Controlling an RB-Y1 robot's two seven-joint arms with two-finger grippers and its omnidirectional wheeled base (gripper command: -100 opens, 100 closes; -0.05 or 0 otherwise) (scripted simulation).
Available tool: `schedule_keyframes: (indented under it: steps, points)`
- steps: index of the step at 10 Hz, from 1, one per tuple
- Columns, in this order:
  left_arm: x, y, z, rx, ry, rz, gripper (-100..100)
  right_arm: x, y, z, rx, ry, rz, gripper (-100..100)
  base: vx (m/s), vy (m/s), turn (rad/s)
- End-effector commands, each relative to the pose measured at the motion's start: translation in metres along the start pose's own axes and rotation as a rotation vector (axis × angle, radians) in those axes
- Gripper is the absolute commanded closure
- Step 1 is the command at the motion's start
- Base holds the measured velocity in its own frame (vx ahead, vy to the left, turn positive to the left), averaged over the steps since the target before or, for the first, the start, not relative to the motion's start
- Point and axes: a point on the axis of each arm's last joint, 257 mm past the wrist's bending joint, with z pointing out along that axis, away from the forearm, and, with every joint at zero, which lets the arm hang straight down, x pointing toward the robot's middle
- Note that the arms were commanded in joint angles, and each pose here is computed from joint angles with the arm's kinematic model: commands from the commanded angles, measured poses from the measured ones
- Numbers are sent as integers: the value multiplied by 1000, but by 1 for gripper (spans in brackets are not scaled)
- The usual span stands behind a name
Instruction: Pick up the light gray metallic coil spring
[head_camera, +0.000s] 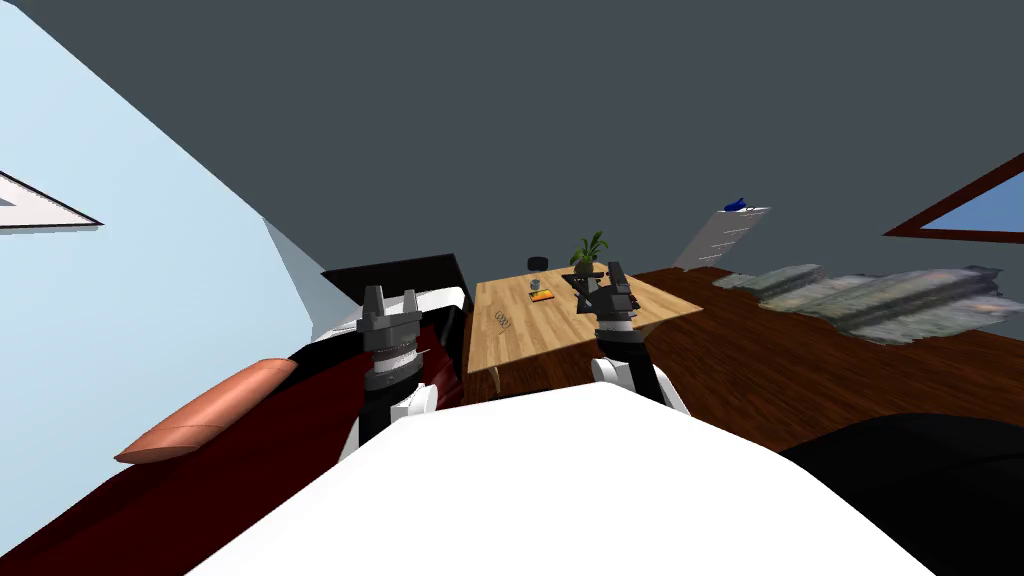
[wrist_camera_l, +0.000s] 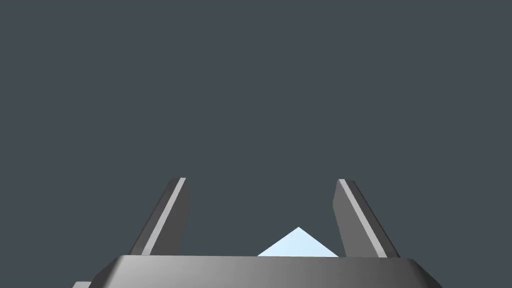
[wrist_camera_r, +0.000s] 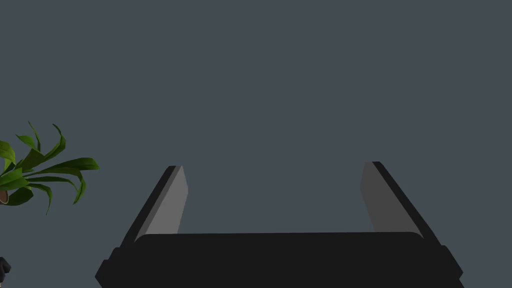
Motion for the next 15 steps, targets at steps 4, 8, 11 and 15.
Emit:
schedule_keyframes:
  steps: [4, 8, 11, 15]
  points:
    - [3, 49, -1, -100, 18, 3, -100, 0, 0, 0, 0, 0, 0, 0, -39, 10, -105]
    - [4, 101, -4, -209, 29, 8, -100, 0, 0, 0, 0, 0, 0, 0, -52, 15, -116]
    - [4, 144, -7, -299, 37, 16, -100, 0, 0, 0, 0, 0, 0, 0, -46, 6, -116]
    - [4, 191, -14, -402, 47, 28, -100, 0, 0, 0, 0, 0, 0, 0, -50, 3, -113]
